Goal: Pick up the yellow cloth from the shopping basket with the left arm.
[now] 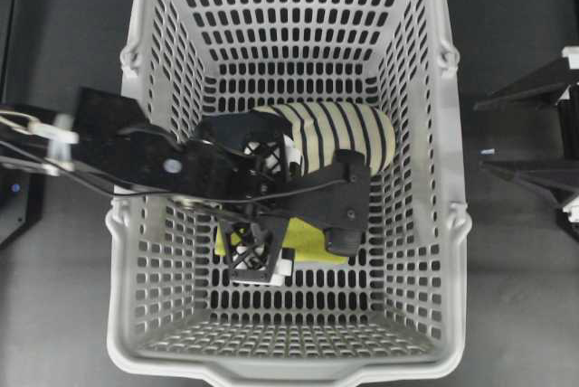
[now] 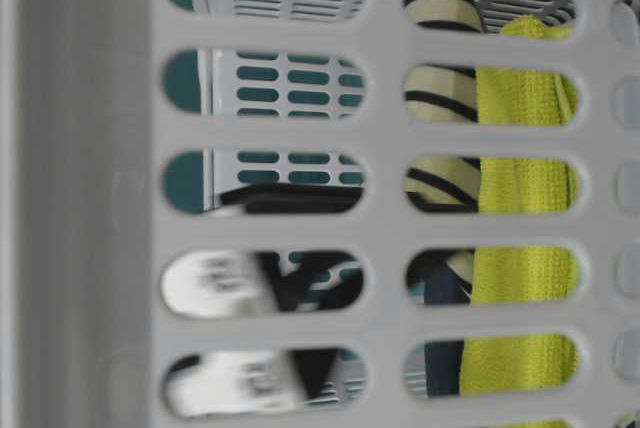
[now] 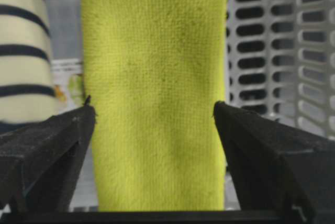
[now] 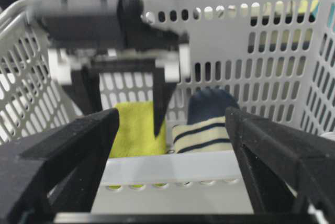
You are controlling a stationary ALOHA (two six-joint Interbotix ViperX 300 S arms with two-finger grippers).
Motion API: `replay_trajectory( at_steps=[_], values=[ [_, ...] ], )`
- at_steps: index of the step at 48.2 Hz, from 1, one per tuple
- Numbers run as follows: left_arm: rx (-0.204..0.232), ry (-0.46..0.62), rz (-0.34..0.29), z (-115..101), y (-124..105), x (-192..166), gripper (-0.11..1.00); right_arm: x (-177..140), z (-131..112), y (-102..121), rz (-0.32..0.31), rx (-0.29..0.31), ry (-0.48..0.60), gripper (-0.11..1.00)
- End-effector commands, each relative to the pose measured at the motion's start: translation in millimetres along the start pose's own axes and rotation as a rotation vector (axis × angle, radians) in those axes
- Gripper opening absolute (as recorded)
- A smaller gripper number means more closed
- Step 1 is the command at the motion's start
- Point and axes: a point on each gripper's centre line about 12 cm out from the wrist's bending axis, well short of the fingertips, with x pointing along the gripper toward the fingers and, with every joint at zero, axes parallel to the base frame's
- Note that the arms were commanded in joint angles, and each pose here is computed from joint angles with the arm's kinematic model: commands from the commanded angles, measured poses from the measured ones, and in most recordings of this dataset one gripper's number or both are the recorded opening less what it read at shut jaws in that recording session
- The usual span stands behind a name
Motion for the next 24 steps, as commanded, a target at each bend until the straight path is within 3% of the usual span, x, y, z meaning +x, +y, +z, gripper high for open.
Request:
replay_trajectory(
  at_steps=[1,18,24],
  values=[
    [0.002,0.004,0.003,1.9,0.2,4.9,0.88,0.7,8.8,0.2,0.0,0.005,-0.025,0.78],
    [0.008,0.092,0.006,-18.9,0.0,34.3,0.87,0.4,8.4,0.2,0.0,0.006,-0.025,0.78],
    [0.022,0.095,0.006,-20.3,0.1,34.5,0.77,0.3,7.8,-0.2,-0.002,0.003,-0.023,0.78]
  ],
)
